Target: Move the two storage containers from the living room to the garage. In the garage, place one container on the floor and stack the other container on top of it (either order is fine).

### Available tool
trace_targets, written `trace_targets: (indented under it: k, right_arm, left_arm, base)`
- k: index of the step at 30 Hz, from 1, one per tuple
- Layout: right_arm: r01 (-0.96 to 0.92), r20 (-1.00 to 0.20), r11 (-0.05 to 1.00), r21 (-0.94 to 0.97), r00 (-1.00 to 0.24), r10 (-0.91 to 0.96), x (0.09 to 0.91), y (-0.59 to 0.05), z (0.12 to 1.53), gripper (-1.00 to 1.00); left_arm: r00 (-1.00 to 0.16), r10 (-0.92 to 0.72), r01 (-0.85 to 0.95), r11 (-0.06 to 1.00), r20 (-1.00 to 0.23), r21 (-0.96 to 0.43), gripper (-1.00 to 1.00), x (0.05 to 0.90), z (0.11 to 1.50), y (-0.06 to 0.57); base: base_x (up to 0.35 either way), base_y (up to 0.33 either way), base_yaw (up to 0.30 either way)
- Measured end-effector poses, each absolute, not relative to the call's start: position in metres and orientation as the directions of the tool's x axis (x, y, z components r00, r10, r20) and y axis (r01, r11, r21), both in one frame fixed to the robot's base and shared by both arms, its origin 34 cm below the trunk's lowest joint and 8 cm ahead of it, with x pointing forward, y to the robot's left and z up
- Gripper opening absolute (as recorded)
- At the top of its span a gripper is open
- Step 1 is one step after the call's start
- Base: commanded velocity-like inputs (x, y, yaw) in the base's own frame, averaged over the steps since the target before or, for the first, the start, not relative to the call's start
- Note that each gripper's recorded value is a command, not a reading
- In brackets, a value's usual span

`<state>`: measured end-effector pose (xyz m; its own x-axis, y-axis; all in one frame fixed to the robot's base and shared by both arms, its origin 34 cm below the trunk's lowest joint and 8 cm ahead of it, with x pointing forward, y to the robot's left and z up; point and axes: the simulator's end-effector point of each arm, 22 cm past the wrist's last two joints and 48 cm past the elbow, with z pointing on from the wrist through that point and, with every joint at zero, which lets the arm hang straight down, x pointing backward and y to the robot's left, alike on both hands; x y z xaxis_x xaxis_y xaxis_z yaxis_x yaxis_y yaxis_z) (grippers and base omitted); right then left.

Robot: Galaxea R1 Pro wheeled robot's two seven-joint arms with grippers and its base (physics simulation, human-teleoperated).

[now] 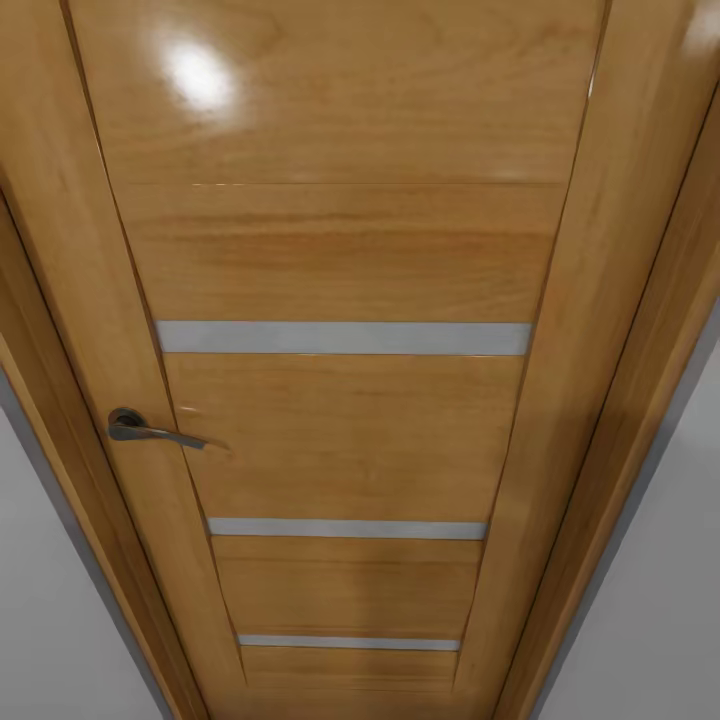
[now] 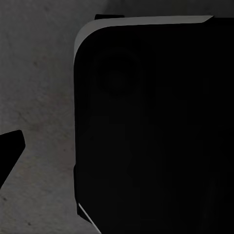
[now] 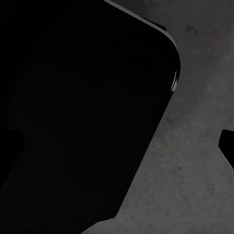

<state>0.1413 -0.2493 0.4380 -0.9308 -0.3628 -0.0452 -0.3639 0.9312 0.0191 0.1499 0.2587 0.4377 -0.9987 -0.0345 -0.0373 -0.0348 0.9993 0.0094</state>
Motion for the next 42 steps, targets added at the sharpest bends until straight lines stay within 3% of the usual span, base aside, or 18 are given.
trace_targets:
  k: [34,35,37,42]
  right_arm:
    - [-0.430,-0.092,0.902,-0.041,-0.897,-0.432,0.170,-0.266,0.439,1.00]
    - [-0.412,-0.139,0.901,-0.137,-0.892,-0.429,0.205,-0.271,0.443,1.00]
    - [-0.375,-0.432,0.917,-0.135,-0.811,-0.395,0.337,-0.197,0.484,1.00]
    - [-0.348,-0.528,0.905,-0.244,-0.735,-0.425,0.420,-0.170,0.544,1.00]
  left_arm:
    - [-0.996,-0.072,-0.072,0.997,-0.042,0.003,1.00,0.148,0.438,0.256]
    - [-0.996,-0.073,-0.073,0.997,-0.042,0.003,1.00,0.148,0.438,0.257]
    - [-0.996,-0.073,-0.073,0.997,-0.042,0.004,1.00,0.148,0.438,0.257]
    - [-0.996,-0.074,-0.074,0.997,-0.042,0.004,1.00,0.148,0.438,0.257]
  base:
    - [0.000,0.000,0.000]
    - [0.000,0.000,0.000]
    - [0.000,0.000,0.000]
    - [0.000,0.000,0.000]
